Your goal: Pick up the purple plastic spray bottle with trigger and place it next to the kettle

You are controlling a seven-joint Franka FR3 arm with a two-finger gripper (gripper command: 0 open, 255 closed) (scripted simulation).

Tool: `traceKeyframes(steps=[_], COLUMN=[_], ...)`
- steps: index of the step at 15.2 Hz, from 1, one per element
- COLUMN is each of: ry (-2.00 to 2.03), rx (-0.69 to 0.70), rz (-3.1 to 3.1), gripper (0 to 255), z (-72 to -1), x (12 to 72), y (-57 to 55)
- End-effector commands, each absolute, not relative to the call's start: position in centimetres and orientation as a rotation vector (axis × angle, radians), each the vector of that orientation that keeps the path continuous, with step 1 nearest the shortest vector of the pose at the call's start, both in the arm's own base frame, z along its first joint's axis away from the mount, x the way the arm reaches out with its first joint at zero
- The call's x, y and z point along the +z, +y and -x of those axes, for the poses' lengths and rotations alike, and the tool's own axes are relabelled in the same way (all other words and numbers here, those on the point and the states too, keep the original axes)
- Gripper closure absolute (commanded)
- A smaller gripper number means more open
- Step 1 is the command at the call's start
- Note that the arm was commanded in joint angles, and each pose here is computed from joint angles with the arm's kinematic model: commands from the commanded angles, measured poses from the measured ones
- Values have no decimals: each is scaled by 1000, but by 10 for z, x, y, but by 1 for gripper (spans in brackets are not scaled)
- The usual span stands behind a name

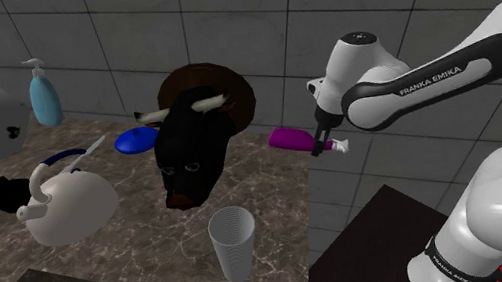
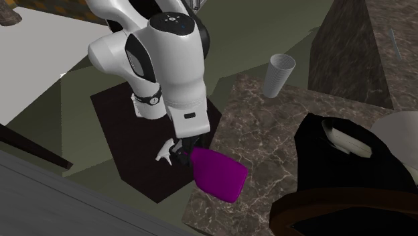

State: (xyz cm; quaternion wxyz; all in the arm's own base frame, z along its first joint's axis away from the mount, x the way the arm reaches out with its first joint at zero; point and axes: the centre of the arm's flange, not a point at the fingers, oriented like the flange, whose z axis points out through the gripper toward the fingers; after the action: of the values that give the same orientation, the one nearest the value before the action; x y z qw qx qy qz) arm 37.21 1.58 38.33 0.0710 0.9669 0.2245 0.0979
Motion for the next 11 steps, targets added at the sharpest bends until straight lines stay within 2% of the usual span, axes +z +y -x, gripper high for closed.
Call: traceKeyframes(steps=[1,11], ry=[675,675], rx=[294,294], rz=[-2908,-2908], gripper=[255,255], z=[-371,-371], x=[394,447], y=[16,16])
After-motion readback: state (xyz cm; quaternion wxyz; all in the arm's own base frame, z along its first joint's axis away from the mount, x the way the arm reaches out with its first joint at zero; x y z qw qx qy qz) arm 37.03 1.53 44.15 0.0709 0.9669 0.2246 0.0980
